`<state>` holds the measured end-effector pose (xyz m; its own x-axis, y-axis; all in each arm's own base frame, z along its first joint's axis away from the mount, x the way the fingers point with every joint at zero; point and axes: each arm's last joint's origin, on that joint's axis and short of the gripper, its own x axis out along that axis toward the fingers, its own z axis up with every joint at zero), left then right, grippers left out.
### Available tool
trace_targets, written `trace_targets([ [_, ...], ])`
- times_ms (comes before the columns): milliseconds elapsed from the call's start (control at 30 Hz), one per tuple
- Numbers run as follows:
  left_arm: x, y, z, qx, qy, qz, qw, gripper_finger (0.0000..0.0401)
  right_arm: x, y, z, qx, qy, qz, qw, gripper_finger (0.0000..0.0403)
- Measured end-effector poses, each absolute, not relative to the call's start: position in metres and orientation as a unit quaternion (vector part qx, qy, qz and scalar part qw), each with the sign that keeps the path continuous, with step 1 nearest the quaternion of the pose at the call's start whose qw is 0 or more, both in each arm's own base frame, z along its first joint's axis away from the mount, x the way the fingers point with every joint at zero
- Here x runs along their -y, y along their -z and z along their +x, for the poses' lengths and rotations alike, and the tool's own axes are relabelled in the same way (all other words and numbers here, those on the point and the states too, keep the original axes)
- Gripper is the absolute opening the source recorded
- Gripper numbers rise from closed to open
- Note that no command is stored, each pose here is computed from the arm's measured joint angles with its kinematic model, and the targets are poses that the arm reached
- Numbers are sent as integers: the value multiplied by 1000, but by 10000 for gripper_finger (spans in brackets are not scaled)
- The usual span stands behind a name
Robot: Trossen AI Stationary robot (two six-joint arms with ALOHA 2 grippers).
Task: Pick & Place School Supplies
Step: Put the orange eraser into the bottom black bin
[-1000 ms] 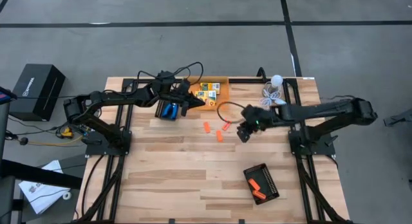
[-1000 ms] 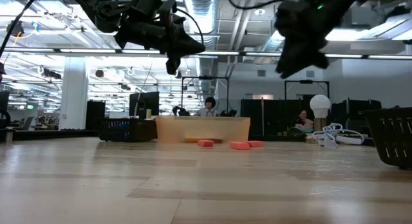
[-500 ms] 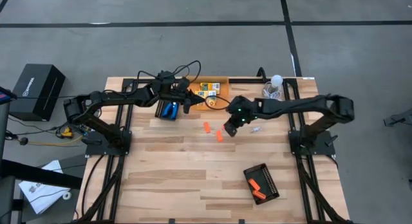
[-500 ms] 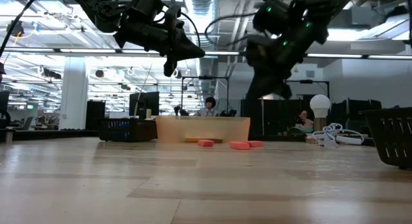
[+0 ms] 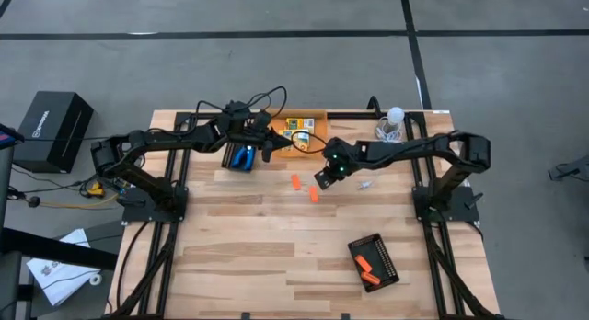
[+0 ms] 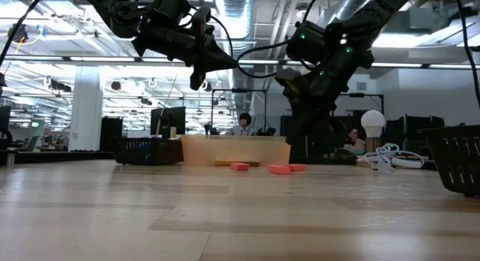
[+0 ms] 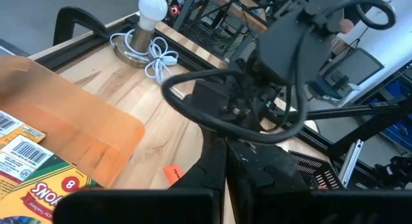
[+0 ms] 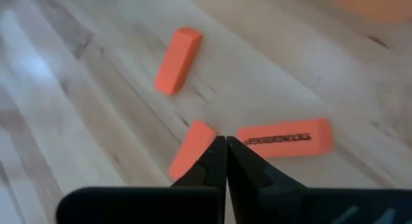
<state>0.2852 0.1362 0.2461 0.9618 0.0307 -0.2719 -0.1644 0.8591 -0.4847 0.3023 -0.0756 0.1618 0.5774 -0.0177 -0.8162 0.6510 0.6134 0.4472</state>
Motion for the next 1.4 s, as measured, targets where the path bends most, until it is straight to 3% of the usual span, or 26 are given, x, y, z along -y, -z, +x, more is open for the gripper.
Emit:
trace_targets([
  [567,-134,-232,280,-155,-55,-262,951,2,94,-145,278,-452,224,402,764,0],
  [1400,-144,-220,269,-162,-82,-286,941,2,94,-140,282,-408,201,430,780,0],
])
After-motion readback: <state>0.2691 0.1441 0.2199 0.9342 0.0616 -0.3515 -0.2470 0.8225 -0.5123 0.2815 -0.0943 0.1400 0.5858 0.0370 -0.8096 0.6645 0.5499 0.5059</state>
